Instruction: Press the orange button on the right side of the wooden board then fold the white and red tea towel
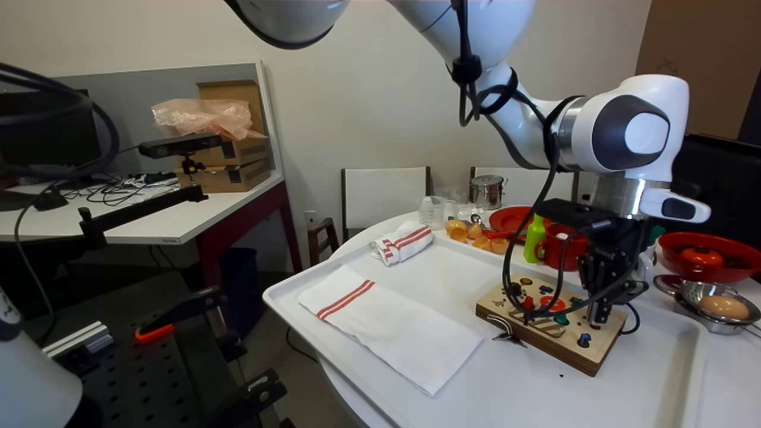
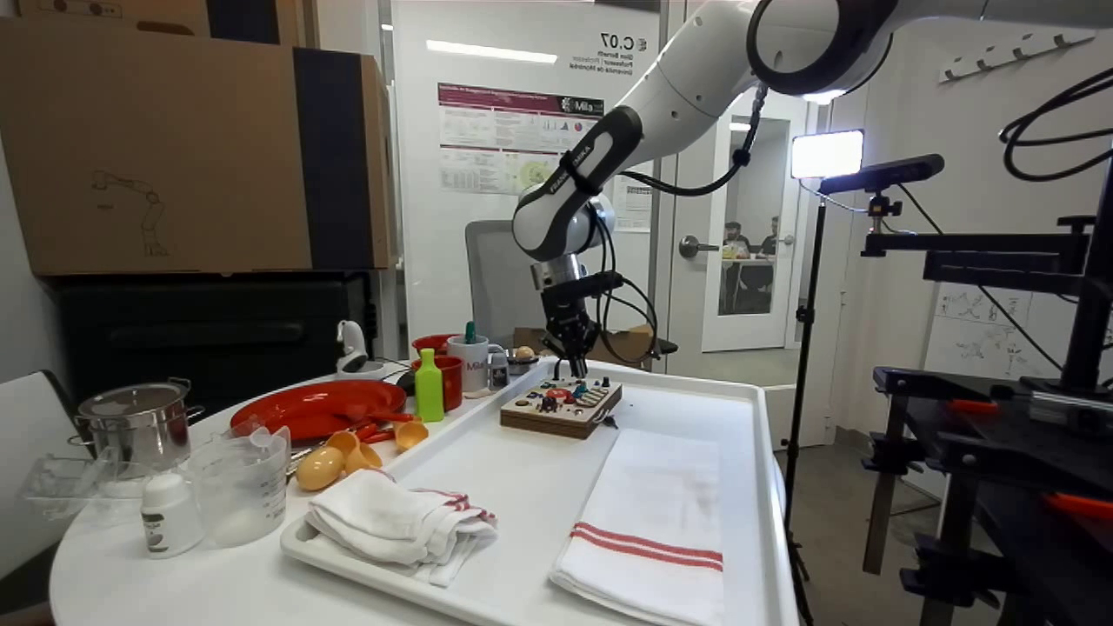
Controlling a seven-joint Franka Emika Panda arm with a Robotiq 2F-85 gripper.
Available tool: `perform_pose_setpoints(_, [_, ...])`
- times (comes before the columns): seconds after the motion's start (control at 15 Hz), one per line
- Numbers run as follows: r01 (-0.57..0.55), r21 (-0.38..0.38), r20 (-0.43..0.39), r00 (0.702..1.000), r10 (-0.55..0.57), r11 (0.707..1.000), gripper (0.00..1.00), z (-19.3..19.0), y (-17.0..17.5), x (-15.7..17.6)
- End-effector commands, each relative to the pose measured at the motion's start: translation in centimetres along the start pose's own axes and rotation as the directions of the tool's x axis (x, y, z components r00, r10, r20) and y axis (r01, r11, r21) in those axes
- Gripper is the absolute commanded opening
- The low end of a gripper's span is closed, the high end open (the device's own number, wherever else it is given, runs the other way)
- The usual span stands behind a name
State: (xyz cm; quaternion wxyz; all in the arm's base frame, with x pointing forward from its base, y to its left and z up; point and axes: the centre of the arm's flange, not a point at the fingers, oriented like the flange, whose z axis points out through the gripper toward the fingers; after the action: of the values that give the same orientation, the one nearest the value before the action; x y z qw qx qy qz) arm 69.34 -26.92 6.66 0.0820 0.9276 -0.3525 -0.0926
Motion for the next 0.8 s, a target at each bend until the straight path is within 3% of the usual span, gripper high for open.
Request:
perform_pose_setpoints(0.0, [-0.016, -0.009, 0.009, 1.000, 0.016, 1.000, 0.00, 0.19, -0.74, 1.16])
perform_pose_setpoints(0.73, [-0.022, -0.019, 0.020, 1.000, 0.022, 1.000, 0.00, 0.83, -1.16, 1.38])
